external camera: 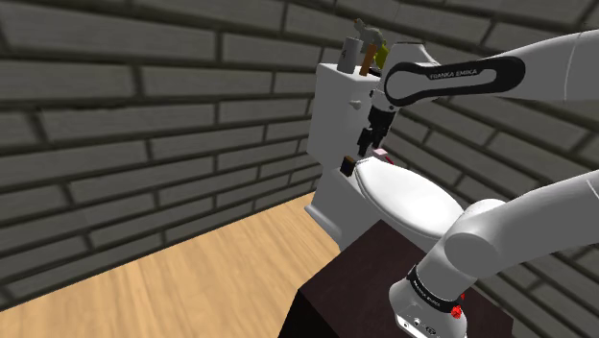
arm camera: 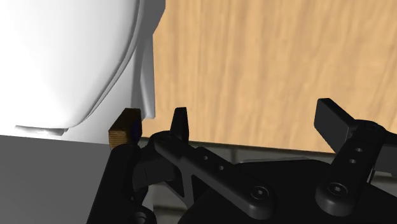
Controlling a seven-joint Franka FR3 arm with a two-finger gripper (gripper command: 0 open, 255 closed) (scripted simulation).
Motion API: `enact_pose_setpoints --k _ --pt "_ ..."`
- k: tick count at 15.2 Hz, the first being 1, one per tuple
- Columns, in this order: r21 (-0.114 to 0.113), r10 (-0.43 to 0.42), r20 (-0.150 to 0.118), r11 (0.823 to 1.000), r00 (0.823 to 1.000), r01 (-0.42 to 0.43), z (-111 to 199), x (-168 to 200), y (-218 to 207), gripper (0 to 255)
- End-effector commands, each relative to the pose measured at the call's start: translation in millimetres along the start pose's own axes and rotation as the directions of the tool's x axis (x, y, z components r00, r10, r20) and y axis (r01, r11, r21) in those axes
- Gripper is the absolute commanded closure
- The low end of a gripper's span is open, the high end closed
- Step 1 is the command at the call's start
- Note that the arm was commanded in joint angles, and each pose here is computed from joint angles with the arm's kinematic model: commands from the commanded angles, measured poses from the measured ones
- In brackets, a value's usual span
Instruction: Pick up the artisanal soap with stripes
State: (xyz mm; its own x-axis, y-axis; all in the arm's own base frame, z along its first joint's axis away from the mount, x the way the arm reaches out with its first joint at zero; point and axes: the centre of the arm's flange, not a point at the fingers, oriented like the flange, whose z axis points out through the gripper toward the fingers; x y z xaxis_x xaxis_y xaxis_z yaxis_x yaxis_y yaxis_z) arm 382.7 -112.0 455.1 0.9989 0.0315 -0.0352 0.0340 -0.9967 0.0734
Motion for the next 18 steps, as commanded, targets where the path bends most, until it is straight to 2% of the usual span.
enact_pose_setpoints --k 1,18 --pt "0.003 0.003 -0.005 1.0 1.0 -0.003 18 10 21 0" --pt "0.037 0.027 -0.037 0.999 0.999 -0.026 155 108 172 0"
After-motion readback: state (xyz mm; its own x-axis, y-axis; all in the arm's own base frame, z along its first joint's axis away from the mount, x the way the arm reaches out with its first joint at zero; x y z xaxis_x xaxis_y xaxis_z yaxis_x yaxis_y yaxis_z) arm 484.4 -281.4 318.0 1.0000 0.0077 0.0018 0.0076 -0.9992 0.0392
